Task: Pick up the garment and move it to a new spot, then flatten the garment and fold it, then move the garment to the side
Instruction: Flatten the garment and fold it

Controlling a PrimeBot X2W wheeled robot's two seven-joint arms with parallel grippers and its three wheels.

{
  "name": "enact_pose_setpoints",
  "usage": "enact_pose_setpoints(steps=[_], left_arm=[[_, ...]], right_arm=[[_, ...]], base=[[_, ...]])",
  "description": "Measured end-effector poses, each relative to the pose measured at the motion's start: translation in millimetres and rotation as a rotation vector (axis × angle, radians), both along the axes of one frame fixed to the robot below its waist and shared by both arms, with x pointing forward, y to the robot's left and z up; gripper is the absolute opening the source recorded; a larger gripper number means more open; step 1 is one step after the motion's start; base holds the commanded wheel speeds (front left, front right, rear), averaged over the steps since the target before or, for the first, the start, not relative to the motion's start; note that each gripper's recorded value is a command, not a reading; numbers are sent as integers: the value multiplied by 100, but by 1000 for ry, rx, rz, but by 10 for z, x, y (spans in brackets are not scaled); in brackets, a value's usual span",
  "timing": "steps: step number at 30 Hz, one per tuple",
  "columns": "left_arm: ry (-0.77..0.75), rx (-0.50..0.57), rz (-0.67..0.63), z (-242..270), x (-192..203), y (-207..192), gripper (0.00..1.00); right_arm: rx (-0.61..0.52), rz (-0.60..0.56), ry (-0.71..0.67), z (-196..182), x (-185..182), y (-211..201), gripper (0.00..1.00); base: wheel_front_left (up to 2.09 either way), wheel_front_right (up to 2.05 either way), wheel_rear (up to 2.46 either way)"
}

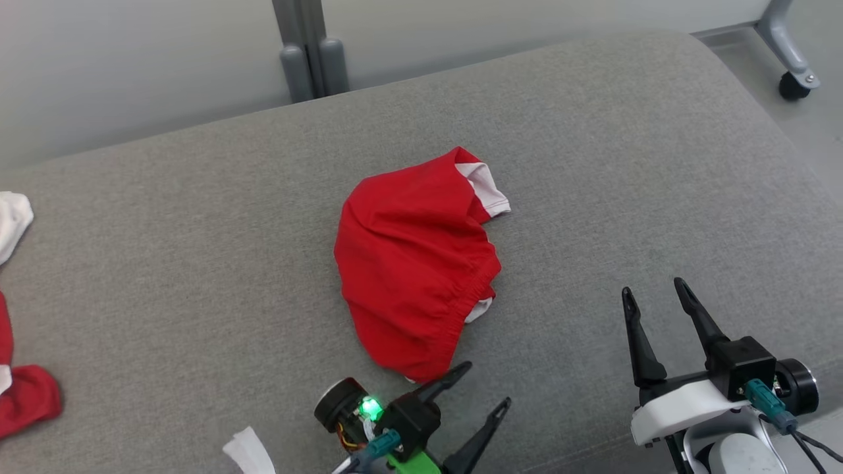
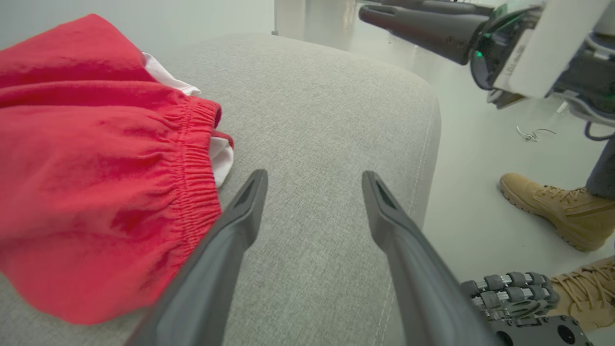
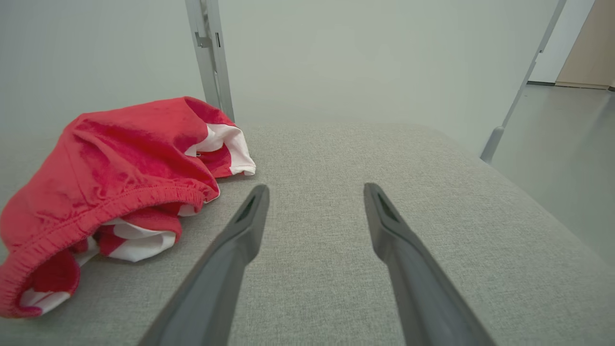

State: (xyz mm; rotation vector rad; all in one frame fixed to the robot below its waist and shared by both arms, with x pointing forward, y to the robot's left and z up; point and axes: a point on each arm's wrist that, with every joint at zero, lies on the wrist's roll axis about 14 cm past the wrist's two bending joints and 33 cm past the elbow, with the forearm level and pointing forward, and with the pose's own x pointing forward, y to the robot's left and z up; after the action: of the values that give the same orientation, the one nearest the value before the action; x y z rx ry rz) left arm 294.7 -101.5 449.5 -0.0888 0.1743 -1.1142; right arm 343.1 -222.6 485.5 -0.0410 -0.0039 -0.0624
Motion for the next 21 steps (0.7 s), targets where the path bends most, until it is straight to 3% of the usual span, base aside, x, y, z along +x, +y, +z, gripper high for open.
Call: enact_pose_setpoints(steps=[8, 21], left_arm=[[63, 198, 7, -627, 219, 153, 100], [48, 270, 118, -727, 439, 411, 100]], right_arm=[[7, -71, 43, -120, -105, -203, 100], [13, -56, 34, -102, -62, -161, 100]], base=[[0, 0, 0], [0, 0, 0]])
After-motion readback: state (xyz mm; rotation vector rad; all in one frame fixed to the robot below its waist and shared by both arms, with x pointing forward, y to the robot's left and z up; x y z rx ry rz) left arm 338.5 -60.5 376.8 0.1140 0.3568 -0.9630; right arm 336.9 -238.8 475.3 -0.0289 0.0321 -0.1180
